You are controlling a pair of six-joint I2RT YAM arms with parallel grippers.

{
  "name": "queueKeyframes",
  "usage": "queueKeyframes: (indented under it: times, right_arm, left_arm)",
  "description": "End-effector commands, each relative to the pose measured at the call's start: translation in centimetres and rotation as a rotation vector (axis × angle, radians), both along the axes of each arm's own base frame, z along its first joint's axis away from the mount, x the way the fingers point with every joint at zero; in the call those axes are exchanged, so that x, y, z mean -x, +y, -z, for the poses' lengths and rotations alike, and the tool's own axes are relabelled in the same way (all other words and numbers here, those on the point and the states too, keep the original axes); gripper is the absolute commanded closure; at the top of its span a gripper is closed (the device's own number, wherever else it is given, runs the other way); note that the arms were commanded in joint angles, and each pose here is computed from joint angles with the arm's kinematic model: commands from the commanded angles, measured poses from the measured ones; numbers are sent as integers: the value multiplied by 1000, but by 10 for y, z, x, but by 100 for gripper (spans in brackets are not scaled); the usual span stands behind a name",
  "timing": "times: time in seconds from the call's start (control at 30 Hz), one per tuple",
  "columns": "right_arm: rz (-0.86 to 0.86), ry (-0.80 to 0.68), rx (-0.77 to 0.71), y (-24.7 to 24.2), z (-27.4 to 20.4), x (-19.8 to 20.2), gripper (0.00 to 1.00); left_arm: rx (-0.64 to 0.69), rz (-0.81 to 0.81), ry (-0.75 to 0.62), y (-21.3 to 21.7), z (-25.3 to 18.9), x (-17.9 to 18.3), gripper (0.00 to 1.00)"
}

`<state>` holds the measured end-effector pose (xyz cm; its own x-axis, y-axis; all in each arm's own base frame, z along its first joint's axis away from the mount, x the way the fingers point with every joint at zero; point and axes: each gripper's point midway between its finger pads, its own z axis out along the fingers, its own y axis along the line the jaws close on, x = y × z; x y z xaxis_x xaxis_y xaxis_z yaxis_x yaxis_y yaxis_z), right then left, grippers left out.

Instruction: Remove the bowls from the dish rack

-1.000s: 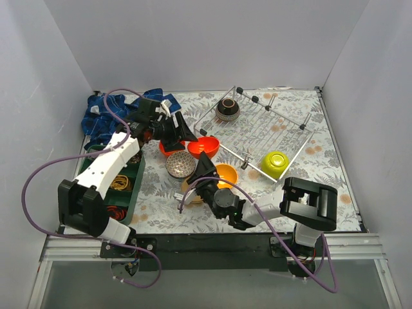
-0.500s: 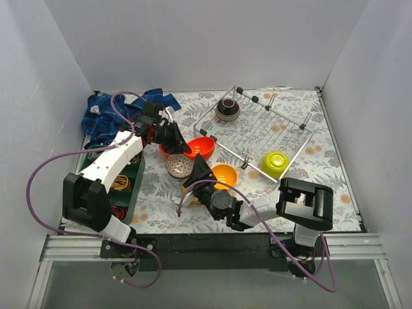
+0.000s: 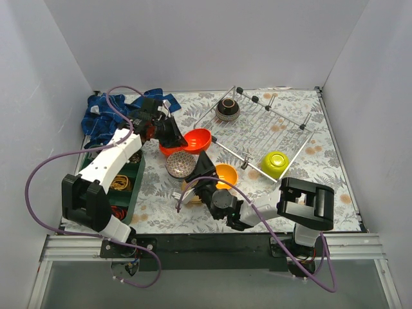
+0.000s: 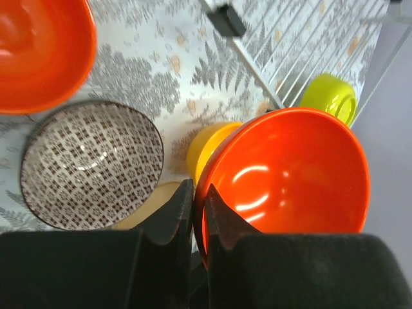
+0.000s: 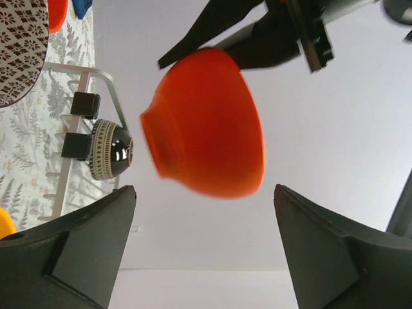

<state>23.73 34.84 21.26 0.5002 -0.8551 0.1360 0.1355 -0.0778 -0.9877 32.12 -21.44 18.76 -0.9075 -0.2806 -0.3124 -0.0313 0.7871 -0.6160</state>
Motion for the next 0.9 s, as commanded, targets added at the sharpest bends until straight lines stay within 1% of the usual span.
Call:
queueKeyframes:
  times: [0.0,0.07,0.1,0.17,0.2,0.23,0.3,0.33,0.37,0.4,0.43,0.47,0.53,0.57,0.6,0.63,0.67,0.7,0.73,0.8,0.83,0.87]
  right_arm:
    - [56,-1,-464,-39,-56,5,1]
    - [77,26,-466,-44,-51,6,2]
    - [83,52,-487,-46,-46,6,2]
    - [116,95,-480,-52,-40,5,2]
    - [117,142,-536,-53,-35,4,1]
    - [140,181,-466,-52,-22,3,1]
    - [146,256,-517,-53,-24,3,2]
    - [143,335,-590,-49,-16,4,1]
    - [163,377,-542,-52,-7,5,1]
    - [173,404,-546,-53,-4,4,1]
    - [174,454,-630,-50,-6,4,1]
    - [198,488,-579,-55,2,5,1]
    - [200,554,-629,-53,0,1,1]
    - [212,613,-704,-55,1,1,1]
    - [257,651,-672,-64,11,-3,2]
    - [259,691,-687,-65,14,-4,1]
    - [258,734,-774,-65,7,-4,1]
    - [293,756,-777,-76,12,-9,1]
    - [282,797,-803,-75,13,-9,2]
    - [294,842,-910,-85,8,-16,2]
    - [298,891,-896,-87,16,-14,1]
    - [301,903,-924,-92,13,-16,1]
  left_arm:
    - [-63,-99,-209,17,-38,-47,100]
    - [-94,-129,-252,23,-45,-57,100]
    - [-134,-170,-283,32,-46,-66,100]
    - [-186,-193,-323,41,-46,-74,100]
    - [-220,-212,-340,47,-45,-79,100]
    - [-275,-237,-364,58,-43,-84,100]
    - [-324,-256,-391,67,-39,-90,100]
    - [-353,-272,-409,73,-39,-94,100]
    - [-381,-267,-425,77,-37,-95,100]
    - [-399,-278,-441,81,-33,-99,100]
    - [-426,-291,-449,86,-29,-101,100]
    - [-446,-293,-454,91,-25,-104,100]
    - [-469,-302,-451,96,-15,-107,100]
    - [-480,-311,-443,101,-9,-109,100]
    - [-478,-313,-452,102,-5,-112,100]
    - [-484,-309,-437,105,6,-110,100]
    - [-481,-314,-427,109,11,-111,100]
    - [-477,-314,-422,109,15,-112,100]
    - [-480,-313,-416,110,19,-112,100]
    - [-488,-315,-409,113,30,-111,100]
    - [-491,-313,-401,114,36,-110,100]
    - [-498,-310,-386,116,44,-109,100]
